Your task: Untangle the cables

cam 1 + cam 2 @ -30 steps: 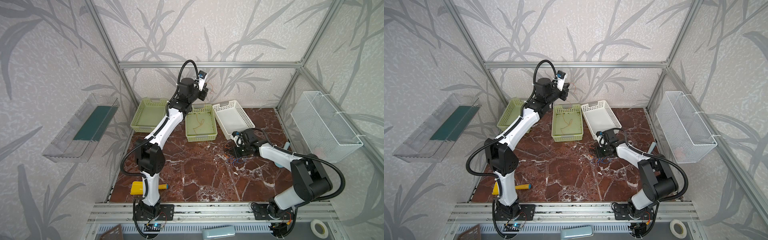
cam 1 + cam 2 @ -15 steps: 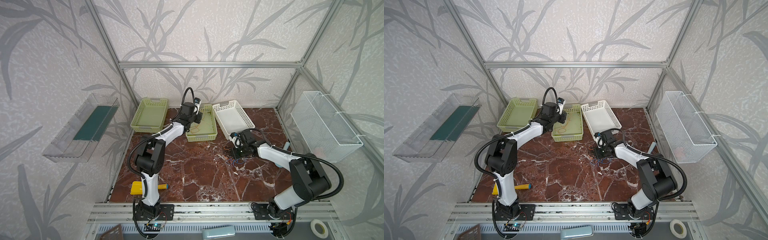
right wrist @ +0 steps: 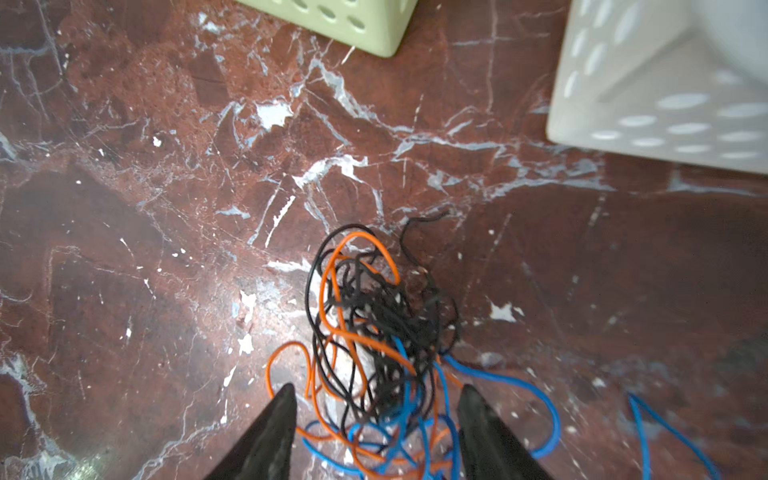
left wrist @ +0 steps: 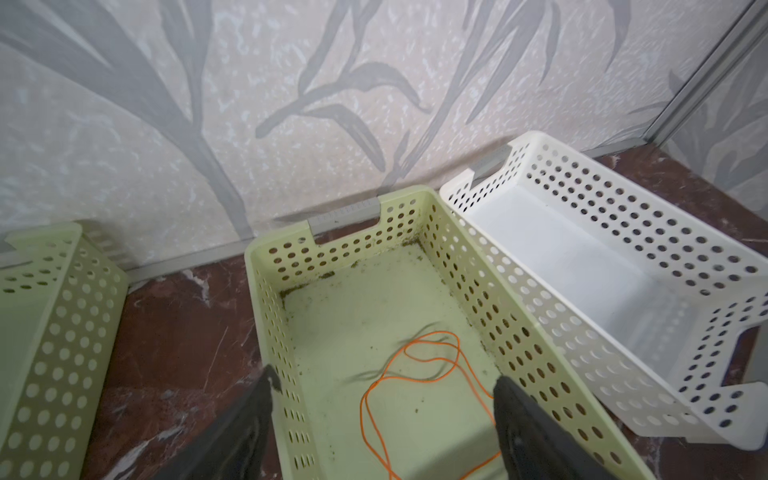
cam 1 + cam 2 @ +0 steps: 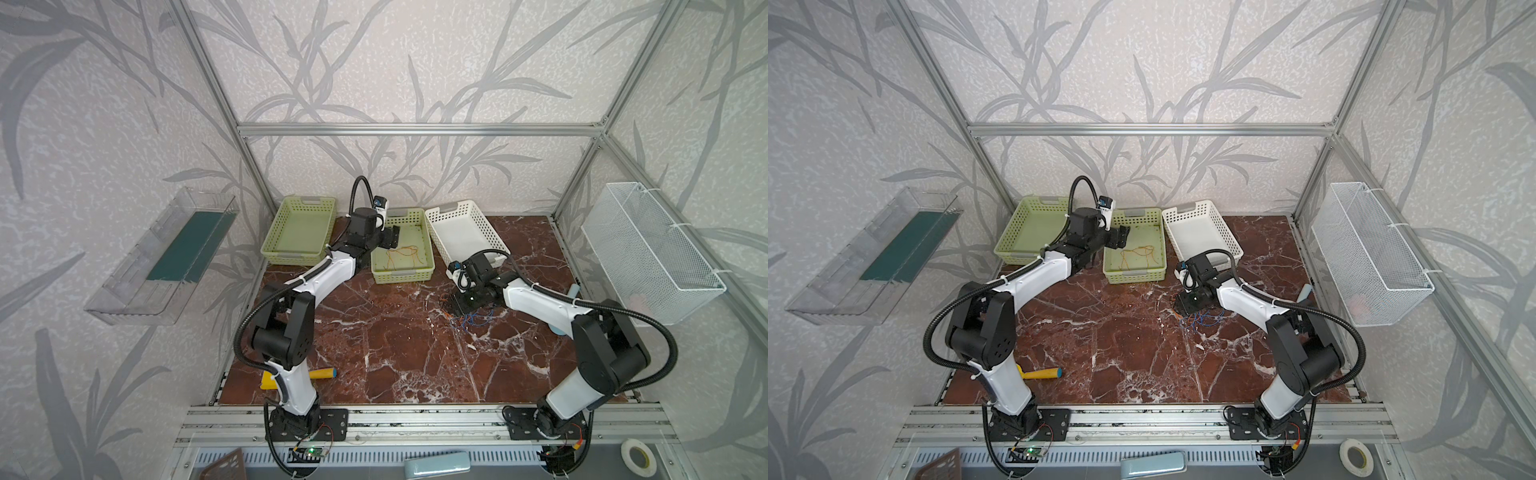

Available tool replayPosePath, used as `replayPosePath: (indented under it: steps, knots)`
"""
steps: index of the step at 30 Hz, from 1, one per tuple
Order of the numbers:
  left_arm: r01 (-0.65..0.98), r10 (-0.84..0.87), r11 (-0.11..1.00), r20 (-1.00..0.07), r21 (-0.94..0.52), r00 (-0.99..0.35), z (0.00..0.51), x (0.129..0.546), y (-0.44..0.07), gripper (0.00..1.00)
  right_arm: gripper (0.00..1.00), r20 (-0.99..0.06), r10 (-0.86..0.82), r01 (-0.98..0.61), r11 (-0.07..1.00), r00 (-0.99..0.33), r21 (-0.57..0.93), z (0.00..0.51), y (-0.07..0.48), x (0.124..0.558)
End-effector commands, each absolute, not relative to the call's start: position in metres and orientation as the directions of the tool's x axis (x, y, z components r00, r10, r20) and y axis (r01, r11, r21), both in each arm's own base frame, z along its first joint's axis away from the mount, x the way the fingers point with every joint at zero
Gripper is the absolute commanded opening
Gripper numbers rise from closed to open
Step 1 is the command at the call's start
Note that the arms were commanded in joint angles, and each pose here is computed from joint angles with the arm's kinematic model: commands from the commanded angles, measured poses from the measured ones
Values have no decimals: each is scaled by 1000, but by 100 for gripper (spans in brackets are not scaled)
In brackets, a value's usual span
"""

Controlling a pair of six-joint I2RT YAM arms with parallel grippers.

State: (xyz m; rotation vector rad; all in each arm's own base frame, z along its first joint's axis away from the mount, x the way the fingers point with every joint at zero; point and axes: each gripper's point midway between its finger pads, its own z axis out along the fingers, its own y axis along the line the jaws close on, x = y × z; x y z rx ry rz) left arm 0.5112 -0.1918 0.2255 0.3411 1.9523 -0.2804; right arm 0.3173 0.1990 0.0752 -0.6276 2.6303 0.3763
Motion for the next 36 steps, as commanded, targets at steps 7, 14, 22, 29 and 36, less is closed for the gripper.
replayPosePath:
  steps: [7, 14, 22, 29, 36]
  knots:
    - [610, 252, 793, -911, 1, -327, 244, 452, -247, 79, 64, -474, -276, -372, 920, -836, 122, 111, 147, 307]
    - [859, 475, 511, -840, 21, -262, 196, 377, -339, 77, 63, -439, -134, -232, 956, -889, 179, 95, 104, 319]
    - [910, 556, 399, -760, -112, -338, 128, 345, -394, 82, 53, -334, -146, -227, 949, -931, 218, 58, 108, 331]
    - [883, 581, 441, -698, -161, -418, 78, 345, -399, 82, 33, -308, -164, -235, 950, -937, 207, 46, 108, 334]
    - [853, 569, 486, -672, -192, -475, 50, 347, -404, 66, 18, -316, -168, -228, 960, -934, 162, 46, 100, 335]
